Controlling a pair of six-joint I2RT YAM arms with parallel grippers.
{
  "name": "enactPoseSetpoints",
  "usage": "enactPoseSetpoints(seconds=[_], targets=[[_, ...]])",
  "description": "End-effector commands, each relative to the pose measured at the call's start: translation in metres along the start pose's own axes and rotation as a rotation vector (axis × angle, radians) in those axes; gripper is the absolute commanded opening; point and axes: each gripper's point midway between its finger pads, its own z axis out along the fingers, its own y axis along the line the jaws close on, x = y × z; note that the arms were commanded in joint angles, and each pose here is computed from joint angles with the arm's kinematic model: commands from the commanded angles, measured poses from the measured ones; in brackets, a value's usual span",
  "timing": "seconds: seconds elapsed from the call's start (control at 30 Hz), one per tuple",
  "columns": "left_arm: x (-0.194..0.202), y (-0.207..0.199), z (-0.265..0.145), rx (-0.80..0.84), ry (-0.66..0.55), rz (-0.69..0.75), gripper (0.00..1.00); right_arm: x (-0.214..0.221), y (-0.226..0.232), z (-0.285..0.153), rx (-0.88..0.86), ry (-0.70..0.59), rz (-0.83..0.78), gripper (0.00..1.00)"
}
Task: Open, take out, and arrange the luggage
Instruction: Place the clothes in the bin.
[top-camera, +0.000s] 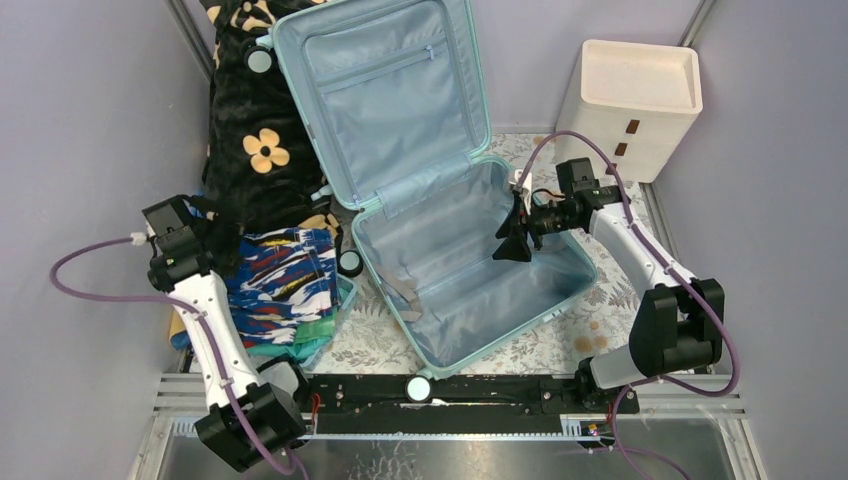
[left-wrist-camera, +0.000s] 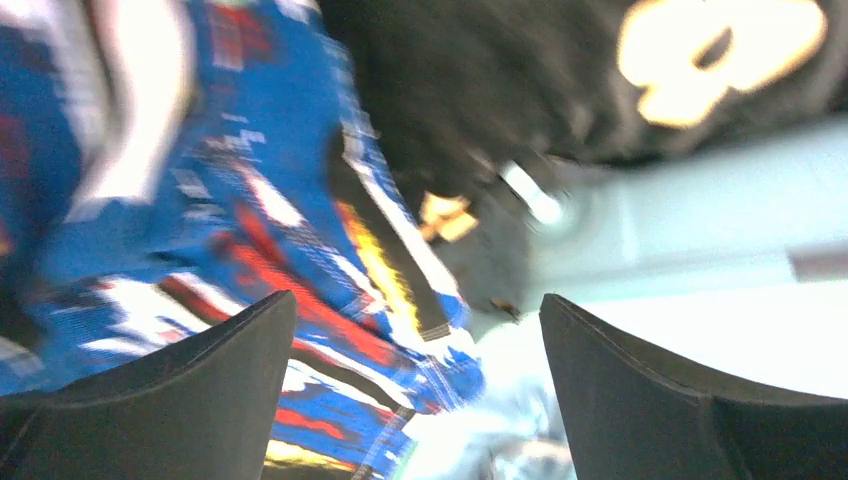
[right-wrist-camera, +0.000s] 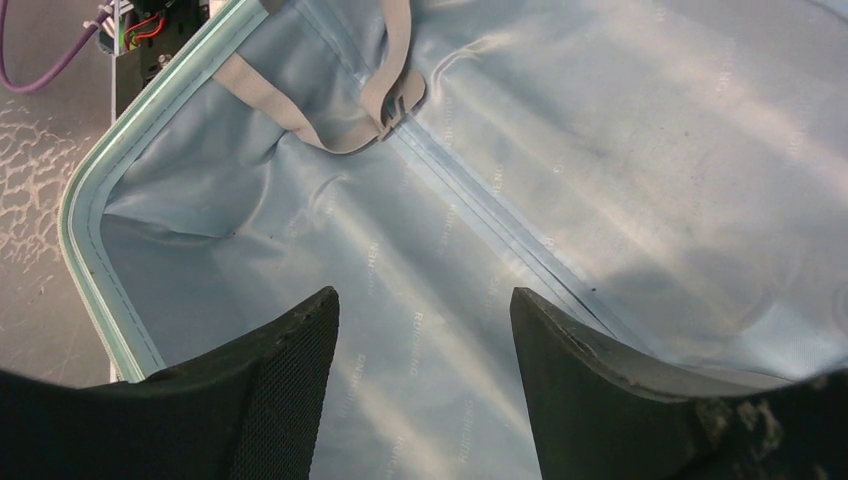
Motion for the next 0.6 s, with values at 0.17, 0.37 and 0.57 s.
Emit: enactPoseSetpoints(seconds=[0.17, 0.37, 0.57], targets=[[0.085, -0.149, -0.071, 0.917, 0.31, 0.328, 0.99, -0.053, -0.014, -0.051, 0.146, -0.081, -0.048, 0.73], [0.149, -0.239, -0.153, 1.267, 0.359, 0.513, 0.99, -0.059, -0.021, -0.084, 0.274, -0.082, -0.006, 0.76], [0.139, -0.292, -0.204, 1.468, 0.306, 0.541, 0.99, -0.059, -0.042, -0.127, 0.47, -0.128, 0.076, 0.81]])
